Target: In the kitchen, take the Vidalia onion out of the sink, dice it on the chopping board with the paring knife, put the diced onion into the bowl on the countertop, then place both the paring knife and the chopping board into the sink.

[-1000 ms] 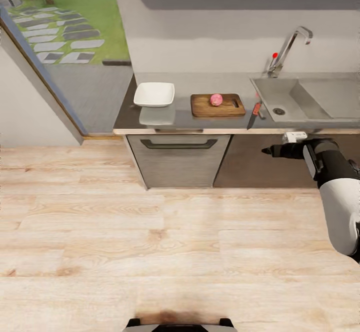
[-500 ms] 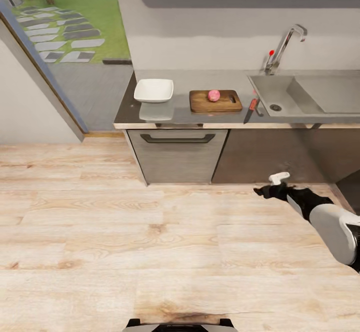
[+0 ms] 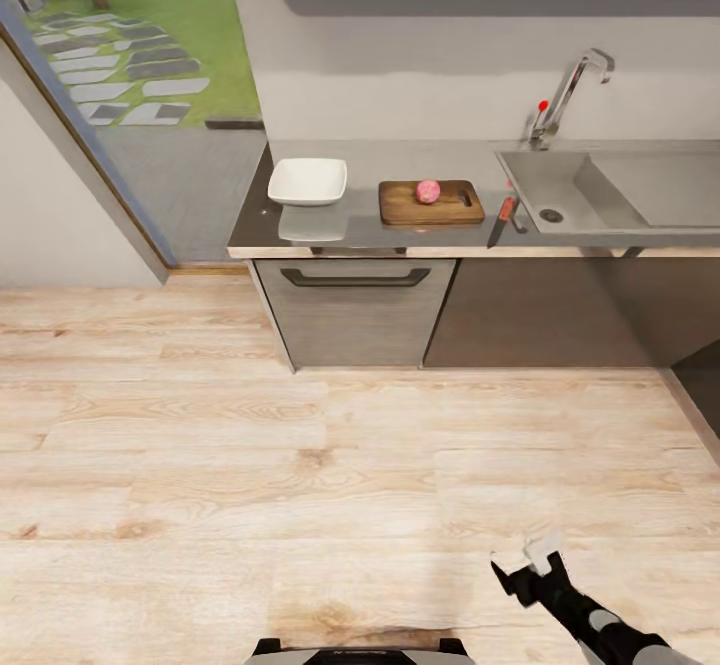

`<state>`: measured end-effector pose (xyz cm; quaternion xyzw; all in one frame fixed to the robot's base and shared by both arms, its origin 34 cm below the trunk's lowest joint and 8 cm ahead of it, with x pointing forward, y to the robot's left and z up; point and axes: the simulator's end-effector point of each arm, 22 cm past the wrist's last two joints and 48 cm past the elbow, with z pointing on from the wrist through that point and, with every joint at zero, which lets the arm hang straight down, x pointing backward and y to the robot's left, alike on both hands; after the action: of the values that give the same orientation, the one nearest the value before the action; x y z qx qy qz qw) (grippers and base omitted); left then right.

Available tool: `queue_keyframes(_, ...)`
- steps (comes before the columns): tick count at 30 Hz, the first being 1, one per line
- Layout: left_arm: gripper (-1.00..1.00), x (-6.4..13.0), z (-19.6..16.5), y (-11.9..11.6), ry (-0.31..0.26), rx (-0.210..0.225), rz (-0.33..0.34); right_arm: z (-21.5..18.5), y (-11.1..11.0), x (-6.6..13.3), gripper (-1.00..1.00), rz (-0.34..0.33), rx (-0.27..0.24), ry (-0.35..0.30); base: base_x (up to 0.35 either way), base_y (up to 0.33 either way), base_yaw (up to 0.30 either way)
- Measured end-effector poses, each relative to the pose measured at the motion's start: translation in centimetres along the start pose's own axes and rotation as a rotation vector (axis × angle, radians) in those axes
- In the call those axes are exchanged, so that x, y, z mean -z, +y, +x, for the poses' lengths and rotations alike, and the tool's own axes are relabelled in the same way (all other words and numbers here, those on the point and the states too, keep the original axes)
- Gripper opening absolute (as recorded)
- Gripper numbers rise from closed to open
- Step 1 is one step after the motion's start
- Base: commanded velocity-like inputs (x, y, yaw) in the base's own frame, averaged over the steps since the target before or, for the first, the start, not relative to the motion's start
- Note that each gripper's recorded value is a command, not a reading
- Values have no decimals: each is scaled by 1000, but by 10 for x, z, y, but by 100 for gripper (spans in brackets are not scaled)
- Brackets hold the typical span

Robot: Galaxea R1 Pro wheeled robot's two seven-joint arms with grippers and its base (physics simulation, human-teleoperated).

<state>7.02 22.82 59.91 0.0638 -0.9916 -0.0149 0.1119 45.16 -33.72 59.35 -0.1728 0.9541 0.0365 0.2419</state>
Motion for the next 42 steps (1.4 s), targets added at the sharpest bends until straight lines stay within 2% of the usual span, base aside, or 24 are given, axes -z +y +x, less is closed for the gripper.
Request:
queue_keyframes(1, 100, -1, -9, -1, -20, 2, 0, 11, 9, 6, 100, -1, -6, -8, 0, 0, 0)
queue_keyframes(2, 100, -2, -39, -5, -81, 6, 6, 24, 19, 15, 100, 6, -26, -35, 0, 0, 0)
queue_keyframes(6, 100, 0, -90, -10, -183, 14, 15, 40, 26, 27, 100, 30, -80, -52, 0, 0, 0)
queue_keyframes(10, 100, 13, -170, -15, -312, 26, 9, 53, 24, 36, 100, 100, -201, -64, 0, 0, 0)
queue_keyframes(11, 100, 25, -207, -19, -375, 35, -2, 55, 21, 37, 100, 123, -229, -64, 0, 0, 0)
queue_keyframes(14, 100, 46, -255, -18, -475, 51, -17, 57, 18, 38, 100, 143, -242, -63, 0, 0, 0)
queue_keyframes(16, 100, 72, -301, -18, -573, 65, -24, 58, 14, 39, 100, 166, -247, -60, 0, 0, 0)
queue_keyframes(18, 100, 93, -331, -20, -612, 71, -18, 59, 9, 39, 100, 188, -250, -57, 0, 0, 0)
queue_keyframes(19, 100, 103, -343, -22, -608, 69, -12, 60, 7, 40, 100, 200, -251, -56, 0, 0, 0)
queue_keyframes(20, 100, 107, -345, -28, -581, 60, -3, 61, 5, 40, 100, 209, -251, -54, 0, 0, 0)
queue_keyframes(21, 100, 110, -343, -47, -537, 31, 28, 62, 3, 41, 100, 218, -252, -53, 0, 0, 0)
queue_keyframes(23, 100, 113, -343, -61, -535, 6, 45, 62, 3, 41, 100, 220, -252, -52, 0, 0, 0)
queue_keyframes(25, 100, 115, -342, -82, -544, -42, 69, 61, 7, 40, 100, 217, -255, -53, 0, 0, 0)
queue_keyframes(27, 100, 104, -327, -88, -515, -70, 71, 59, 13, 38, 100, 211, -260, -54, 0, 0, 0)
queue_keyframes(28, 100, 97, -317, -88, -496, -78, 68, 59, 17, 37, 100, 208, -263, -55, 0, 0, 0)
queue_keyframes(30, 100, 91, -310, -88, -494, -81, 66, 58, 21, 36, 100, 204, -268, -56, 0, 0, 0)
queue_keyframes(34, 100, 92, -314, -88, -546, -76, 67, 56, 21, 36, 100, 220, -273, -58, 0, 0, 0)
queue_keyframes(36, 100, 87, -308, -83, -543, -80, 60, 55, 18, 37, 100, 236, -275, -60, 0, 0, 0)
queue_keyframes(40, 100, 41, -231, -58, -378, -106, 14, 54, 12, 38, 100, 258, -275, -64, 0, 0, 0)
queue_keyframes(42, 100, 33, -213, -51, -372, -107, 4, 53, 10, 39, 100, 269, -276, -66, 0, 0, 0)
